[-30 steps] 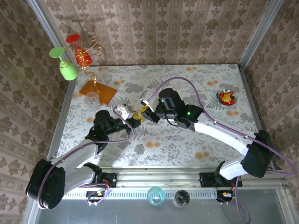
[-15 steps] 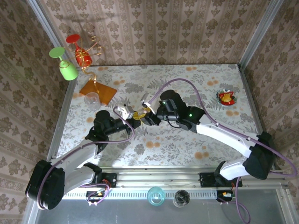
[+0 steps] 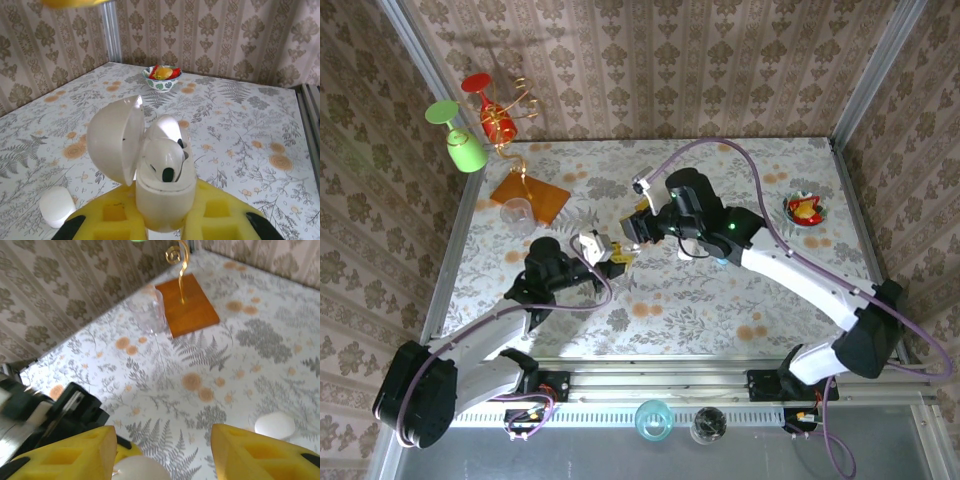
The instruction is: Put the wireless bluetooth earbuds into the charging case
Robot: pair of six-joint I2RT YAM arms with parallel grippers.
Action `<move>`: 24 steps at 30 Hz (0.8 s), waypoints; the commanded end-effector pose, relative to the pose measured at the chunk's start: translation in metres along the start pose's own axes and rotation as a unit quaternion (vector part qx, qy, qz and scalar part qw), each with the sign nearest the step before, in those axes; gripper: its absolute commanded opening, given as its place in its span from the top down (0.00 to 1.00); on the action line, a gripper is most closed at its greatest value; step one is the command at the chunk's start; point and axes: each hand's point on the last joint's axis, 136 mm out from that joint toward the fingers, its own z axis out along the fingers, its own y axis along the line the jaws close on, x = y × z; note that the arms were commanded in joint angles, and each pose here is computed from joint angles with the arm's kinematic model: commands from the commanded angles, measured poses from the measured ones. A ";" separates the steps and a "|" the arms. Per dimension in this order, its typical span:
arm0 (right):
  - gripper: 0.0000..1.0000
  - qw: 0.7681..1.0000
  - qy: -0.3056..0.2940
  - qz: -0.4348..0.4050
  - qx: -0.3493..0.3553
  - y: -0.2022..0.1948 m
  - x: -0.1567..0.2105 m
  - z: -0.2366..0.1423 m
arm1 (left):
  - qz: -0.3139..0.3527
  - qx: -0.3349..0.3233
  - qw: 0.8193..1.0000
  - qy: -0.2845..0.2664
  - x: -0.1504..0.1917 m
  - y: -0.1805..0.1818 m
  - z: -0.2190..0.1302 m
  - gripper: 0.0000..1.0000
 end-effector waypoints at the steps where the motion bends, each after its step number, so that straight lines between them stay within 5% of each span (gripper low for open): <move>1: 0.46 0.998 0.061 0.017 0.028 -0.010 0.023 0.007 | 0.056 0.001 0.998 -0.010 -0.015 -0.001 0.003 0.90; 16: 0.46 0.985 0.164 -0.040 -0.029 0.005 0.075 -0.004 | 0.038 -0.032 0.999 -0.015 -0.021 0.006 0.001 0.90; 24: 0.45 0.994 0.101 -0.027 0.008 -0.016 0.063 -0.013 | -0.010 -0.022 1.000 -0.001 -0.011 0.006 0.002 0.90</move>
